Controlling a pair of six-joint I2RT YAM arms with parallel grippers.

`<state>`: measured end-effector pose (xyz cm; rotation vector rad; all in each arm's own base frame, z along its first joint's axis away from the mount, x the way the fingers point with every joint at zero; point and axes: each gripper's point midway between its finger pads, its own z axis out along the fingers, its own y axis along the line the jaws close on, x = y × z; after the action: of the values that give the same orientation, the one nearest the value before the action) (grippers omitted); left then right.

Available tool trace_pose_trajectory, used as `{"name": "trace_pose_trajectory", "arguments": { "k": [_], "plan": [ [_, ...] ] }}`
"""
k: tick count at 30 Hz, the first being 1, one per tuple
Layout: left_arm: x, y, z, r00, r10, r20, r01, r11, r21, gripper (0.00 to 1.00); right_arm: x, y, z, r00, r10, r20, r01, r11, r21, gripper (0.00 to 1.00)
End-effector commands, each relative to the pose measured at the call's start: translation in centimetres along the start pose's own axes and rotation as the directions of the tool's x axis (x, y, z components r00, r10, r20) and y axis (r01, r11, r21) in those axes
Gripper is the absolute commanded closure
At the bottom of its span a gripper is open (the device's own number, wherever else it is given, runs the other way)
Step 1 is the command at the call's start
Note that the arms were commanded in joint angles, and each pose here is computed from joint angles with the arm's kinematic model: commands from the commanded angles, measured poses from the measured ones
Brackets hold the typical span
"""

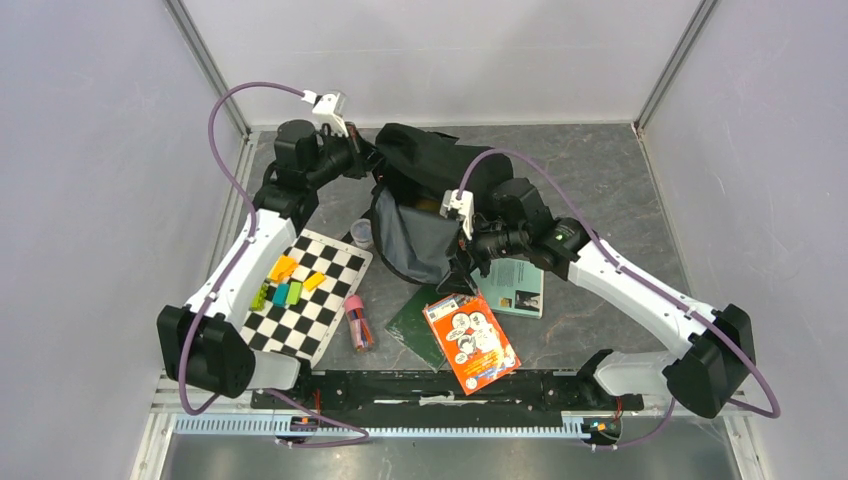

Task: Pack the student bag
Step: Place the book in the student bag, then pick up the book from the center of the board.

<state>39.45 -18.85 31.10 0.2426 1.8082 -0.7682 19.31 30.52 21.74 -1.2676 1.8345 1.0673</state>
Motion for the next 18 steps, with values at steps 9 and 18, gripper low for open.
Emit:
{"name": "trace_pose_trajectory", "arguments": {
  "k": [9, 18],
  "plan": [
    [-5.3, 4.6, 2.2, 0.984, -0.141, 0.110, 0.166, 0.949, -0.269, 0.98, -1.1, 6.5, -2.8, 0.995, -0.095, -0.022, 0.088, 0.974, -0.210, 0.02],
    [-4.0, 6.2, 3.0, 0.994, -0.087, 0.059, 0.101, 0.948, -0.302, 0.98, -1.9, 5.4, -5.2, 1.000, -0.006, 0.023, 0.006, 1.000, -0.002, 0.02]
  ]
}}
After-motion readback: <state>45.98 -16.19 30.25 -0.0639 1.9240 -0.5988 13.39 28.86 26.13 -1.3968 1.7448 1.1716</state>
